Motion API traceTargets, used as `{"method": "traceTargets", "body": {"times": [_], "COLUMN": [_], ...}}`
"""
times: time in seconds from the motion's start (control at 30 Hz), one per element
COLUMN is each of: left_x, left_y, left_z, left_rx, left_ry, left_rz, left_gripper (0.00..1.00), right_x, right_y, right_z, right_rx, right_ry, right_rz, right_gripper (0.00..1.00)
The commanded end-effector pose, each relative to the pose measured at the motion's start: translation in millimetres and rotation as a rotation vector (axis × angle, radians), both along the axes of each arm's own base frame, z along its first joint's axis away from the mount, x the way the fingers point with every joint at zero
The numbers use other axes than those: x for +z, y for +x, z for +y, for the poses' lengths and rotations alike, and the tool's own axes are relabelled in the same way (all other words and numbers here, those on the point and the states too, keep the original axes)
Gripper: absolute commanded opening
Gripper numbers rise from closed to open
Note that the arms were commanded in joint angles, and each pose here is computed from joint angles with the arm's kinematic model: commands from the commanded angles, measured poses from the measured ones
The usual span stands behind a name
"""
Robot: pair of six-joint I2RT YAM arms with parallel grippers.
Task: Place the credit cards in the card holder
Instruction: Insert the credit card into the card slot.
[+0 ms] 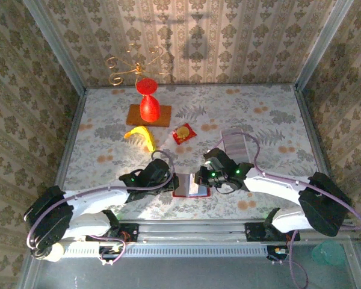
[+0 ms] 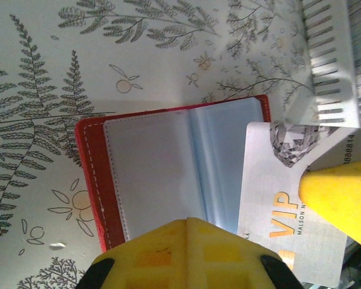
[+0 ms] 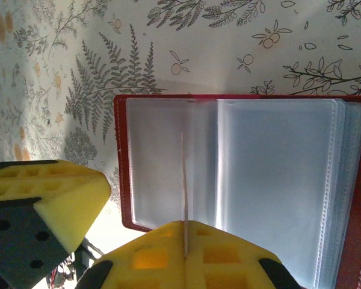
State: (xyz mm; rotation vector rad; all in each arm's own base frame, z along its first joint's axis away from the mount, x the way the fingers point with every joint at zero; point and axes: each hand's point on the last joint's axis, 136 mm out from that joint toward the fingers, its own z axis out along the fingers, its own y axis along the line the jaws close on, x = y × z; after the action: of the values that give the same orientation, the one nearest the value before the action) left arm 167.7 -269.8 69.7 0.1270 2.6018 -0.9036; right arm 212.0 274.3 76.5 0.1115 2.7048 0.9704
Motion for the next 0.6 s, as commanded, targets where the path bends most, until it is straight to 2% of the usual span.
{"method": "traceTargets", "body": {"times": [0.0, 0.3, 0.57], "left_x": [-11, -34, -49], "left_y": [-1, -6, -8], "left_z": [4, 16, 24], "left_rx": [-0.009, 0.012, 0.019], "left_ry": [0.020, 0.075, 0.118], "left_rz": [0.005, 0.035, 0.051], "left_gripper": [0.00, 0.00, 0.00], "right_x": [2, -14, -18], "right_y": [10, 14, 18], "right_z": [5, 3, 8], "right_rx": [-0.036, -0.041, -0.043], "right_ry": [0.008, -0.049, -0.041], "right_rz": [-0.020, -0.007, -0.007], "right_gripper": [0.00, 0.00, 0.00]}}
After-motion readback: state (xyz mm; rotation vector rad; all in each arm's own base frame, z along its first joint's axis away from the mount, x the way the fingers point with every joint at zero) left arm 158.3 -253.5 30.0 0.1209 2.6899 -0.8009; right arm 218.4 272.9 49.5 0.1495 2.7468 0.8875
